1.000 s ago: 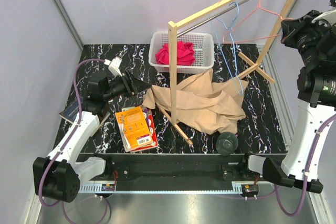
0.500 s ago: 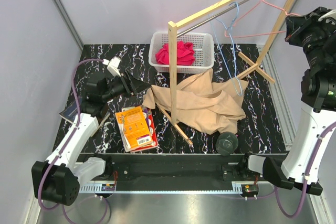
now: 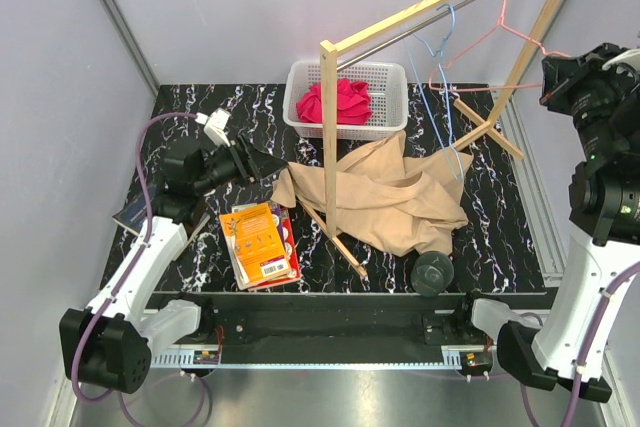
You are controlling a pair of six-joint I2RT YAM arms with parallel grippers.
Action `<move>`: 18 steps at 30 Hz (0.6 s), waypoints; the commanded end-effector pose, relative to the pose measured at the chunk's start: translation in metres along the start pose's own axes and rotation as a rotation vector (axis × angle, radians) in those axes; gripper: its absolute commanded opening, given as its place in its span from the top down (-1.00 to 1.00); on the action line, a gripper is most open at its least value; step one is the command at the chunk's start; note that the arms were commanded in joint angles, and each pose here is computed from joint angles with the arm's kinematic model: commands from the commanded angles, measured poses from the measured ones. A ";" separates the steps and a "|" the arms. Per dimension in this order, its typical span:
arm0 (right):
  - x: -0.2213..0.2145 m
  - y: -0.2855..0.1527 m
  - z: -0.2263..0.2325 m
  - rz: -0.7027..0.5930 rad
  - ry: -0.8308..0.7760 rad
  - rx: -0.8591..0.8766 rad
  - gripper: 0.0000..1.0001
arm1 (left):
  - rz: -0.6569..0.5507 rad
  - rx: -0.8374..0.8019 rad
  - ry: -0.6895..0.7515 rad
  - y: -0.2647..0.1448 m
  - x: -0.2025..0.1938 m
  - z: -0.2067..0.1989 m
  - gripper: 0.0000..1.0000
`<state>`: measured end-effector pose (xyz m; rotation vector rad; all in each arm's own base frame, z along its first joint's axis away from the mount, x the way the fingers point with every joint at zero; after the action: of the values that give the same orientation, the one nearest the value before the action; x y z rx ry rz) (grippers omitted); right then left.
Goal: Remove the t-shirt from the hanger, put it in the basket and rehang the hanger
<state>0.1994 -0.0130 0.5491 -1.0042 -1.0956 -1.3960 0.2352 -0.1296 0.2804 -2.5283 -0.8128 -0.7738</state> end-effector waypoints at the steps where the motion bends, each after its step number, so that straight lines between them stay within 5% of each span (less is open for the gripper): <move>1: -0.001 -0.013 -0.004 -0.042 0.019 -0.062 0.87 | -0.006 -0.038 0.043 -0.001 0.000 -0.007 -0.29; 4: -0.019 -0.021 -0.007 -0.008 0.059 -0.081 0.15 | 0.022 -0.058 0.043 0.002 -0.001 -0.009 -0.30; 6: -0.035 -0.023 -0.010 0.032 0.075 -0.087 0.07 | 0.033 -0.064 0.051 0.004 -0.003 -0.011 -0.31; 12: -0.078 -0.035 -0.020 0.128 0.182 -0.185 -0.92 | 0.055 -0.067 0.056 0.009 -0.009 -0.011 -0.32; 18: -0.126 -0.048 -0.027 0.264 0.285 -0.250 -0.99 | 0.062 -0.062 0.066 0.008 -0.014 -0.009 -0.33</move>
<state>0.1695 -0.0107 0.4410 -1.0578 -0.7070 -1.4093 0.2291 -0.1453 0.2740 -2.5616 -0.7067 -0.7836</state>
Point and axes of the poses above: each gripper's point midway between its finger pads, its own y axis out along the fingers, its own z axis along the line the jaws close on, x = y × z, the point moved 8 cm from there along -y, back along the fingers, and after that the axes turned 2 degrees about -y, right-handed, at the moved point
